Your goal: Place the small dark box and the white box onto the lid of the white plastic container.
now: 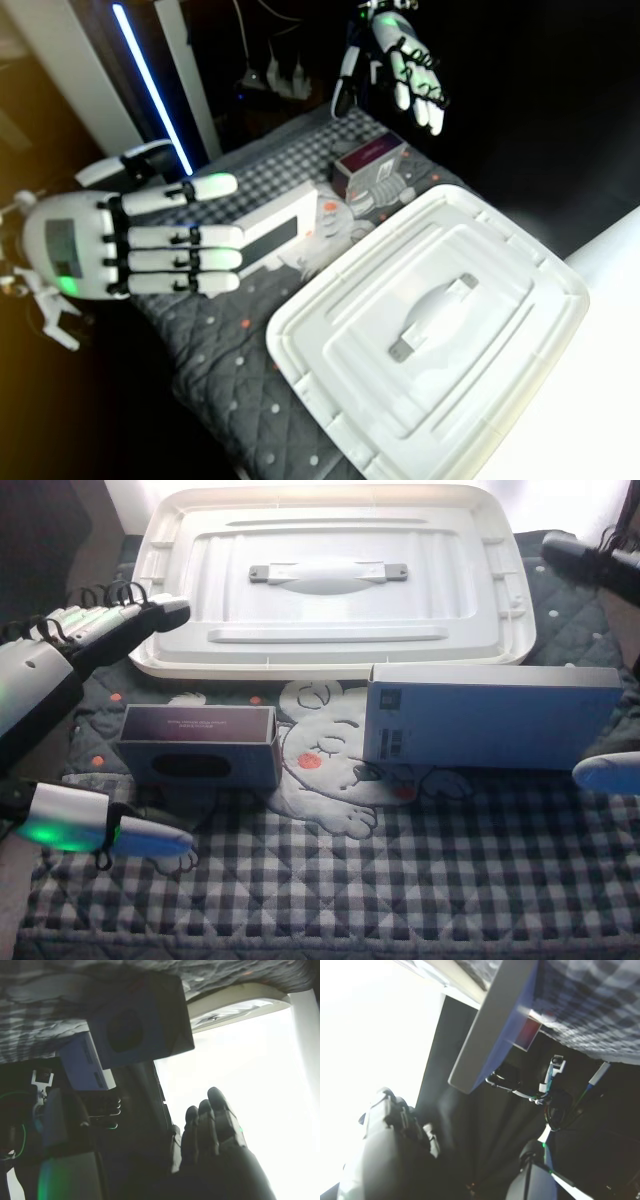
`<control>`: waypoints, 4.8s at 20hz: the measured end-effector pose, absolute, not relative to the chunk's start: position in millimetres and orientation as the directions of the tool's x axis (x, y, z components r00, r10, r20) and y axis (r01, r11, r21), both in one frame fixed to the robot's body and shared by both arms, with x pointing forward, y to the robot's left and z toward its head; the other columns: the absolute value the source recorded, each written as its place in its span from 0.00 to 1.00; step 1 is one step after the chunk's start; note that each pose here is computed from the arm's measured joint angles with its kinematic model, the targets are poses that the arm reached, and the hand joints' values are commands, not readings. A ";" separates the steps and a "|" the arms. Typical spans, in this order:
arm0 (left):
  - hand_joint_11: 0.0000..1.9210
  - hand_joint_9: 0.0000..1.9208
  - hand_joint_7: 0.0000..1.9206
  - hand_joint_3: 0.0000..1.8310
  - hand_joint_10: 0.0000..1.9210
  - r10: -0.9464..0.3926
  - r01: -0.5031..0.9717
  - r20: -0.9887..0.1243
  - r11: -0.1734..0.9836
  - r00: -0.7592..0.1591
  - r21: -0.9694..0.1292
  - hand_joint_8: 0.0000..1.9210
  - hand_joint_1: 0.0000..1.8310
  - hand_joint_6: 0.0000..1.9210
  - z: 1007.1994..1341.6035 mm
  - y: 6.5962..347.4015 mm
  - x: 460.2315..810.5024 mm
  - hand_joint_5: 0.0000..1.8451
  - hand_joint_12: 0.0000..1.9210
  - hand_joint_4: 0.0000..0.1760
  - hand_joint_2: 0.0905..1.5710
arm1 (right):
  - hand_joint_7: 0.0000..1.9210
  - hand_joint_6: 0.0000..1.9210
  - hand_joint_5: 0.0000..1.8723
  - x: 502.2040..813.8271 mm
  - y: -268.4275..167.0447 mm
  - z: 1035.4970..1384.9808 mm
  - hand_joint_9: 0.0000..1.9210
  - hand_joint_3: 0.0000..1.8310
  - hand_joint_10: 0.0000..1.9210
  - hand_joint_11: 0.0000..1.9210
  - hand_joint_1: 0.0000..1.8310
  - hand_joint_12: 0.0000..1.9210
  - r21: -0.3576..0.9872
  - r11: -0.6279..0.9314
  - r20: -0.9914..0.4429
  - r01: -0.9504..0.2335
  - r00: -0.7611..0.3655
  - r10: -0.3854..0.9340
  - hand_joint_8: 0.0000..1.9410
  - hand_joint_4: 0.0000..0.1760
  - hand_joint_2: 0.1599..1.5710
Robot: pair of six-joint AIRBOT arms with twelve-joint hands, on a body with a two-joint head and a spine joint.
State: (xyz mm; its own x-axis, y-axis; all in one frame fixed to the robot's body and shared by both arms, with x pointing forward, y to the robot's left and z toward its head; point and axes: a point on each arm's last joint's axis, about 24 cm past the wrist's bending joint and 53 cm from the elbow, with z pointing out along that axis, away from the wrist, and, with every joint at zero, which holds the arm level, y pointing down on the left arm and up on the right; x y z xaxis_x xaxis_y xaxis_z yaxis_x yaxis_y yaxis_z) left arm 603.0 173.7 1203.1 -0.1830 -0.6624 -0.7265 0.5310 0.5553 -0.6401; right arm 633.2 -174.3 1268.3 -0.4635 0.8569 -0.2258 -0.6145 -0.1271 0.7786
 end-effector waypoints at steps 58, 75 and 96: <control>0.52 0.50 0.45 0.00 0.96 -0.647 0.522 -0.736 0.565 -0.199 -0.638 0.84 0.64 0.56 1208.1 145.4 682.3 0.48 1.00 0.00 0.73 | 0.66 0.34 0.58 673.1 -179.0 1286.7 0.70 0.00 0.42 0.61 0.71 0.74 0.751 -0.068 -0.255 -0.656 -0.384 0.887 0.37 0.00 0.62; 0.44 0.41 0.38 0.00 0.94 -0.653 0.555 -0.753 0.597 -0.083 -0.579 0.86 0.65 0.61 1296.3 114.3 780.7 0.38 1.00 0.00 0.79 | 0.47 0.43 0.49 739.3 -141.0 1376.8 0.54 0.00 0.63 0.51 0.70 0.77 0.644 0.079 -0.409 -0.761 -0.255 0.876 0.68 0.00 0.70; 0.00 0.00 0.00 0.00 0.00 -0.644 0.646 -0.764 0.562 -0.050 -0.516 0.00 0.42 0.00 1324.7 105.9 746.1 0.00 0.00 1.00 0.59 | 0.00 0.00 0.00 722.0 -127.8 1367.2 0.00 0.00 0.00 0.00 0.38 0.00 0.632 0.119 -0.518 -0.766 -0.302 0.800 0.00 1.00 0.43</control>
State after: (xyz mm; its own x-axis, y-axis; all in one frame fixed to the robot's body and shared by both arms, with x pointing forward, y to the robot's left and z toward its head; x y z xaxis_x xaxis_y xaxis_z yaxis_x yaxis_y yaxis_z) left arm 746.1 105.9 1324.7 -0.0501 -0.6436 -0.7637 0.6459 0.5624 -0.5163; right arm 722.0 -127.8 1367.2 -0.3024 0.8004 -0.5176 -0.7662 0.1190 0.6315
